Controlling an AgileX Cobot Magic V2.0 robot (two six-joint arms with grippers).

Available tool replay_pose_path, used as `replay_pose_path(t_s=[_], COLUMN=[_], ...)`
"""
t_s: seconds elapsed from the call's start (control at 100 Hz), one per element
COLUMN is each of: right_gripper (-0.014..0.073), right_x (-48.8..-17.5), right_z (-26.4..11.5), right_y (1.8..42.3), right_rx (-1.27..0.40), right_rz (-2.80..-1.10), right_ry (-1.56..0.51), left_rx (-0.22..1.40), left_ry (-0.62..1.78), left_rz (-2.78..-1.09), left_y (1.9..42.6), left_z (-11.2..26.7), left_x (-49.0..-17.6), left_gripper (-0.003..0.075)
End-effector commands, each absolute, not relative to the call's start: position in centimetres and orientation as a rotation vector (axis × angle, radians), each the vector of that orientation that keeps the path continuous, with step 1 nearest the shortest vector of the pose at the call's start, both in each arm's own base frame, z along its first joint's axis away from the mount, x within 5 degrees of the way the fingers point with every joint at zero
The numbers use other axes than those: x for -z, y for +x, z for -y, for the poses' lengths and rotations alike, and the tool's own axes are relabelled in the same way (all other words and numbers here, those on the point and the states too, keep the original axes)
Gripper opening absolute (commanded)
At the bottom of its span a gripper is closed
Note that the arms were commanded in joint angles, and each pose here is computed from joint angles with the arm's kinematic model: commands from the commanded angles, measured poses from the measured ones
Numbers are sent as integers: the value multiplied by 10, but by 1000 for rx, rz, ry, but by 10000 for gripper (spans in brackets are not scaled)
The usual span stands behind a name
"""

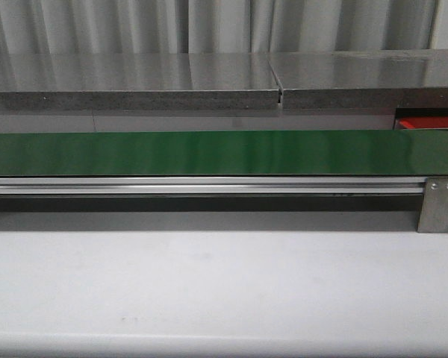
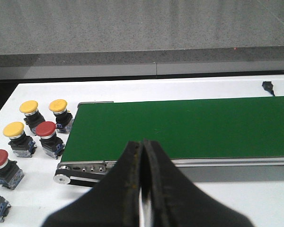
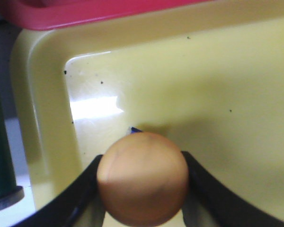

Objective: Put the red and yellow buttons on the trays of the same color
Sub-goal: 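Carry the yellow button into the yellow tray and open the right gripper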

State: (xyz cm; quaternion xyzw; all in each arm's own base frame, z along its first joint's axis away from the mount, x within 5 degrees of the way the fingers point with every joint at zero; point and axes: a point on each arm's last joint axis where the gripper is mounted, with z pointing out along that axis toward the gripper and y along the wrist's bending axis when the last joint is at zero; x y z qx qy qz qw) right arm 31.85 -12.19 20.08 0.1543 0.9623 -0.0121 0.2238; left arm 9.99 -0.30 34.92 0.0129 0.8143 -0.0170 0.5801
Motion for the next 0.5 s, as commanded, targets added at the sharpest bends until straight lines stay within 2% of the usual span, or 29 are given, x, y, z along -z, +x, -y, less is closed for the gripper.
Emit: replay_pose_path(t_s=[0.0, 0.11, 0.4, 0.49], right_gripper=[271, 317, 599, 615], right_x=[-218, -217, -217, -222], right_z=[126, 127, 126, 126], right_y=[322, 322, 322, 321], right_rx=[65, 64, 58, 55], right_rz=[-2563, -2567, -2570, -2555], right_ry=[417, 418, 422, 426], left_rx=[42, 42, 42, 42], left_ry=[22, 22, 22, 22], left_rz=[-1807, -1807, -1807, -1807], left_y=[102, 102, 102, 102], left_z=[3, 3, 3, 3], left_x=[-363, -363, -363, -363], left_gripper=[-20, -20, -20, -20])
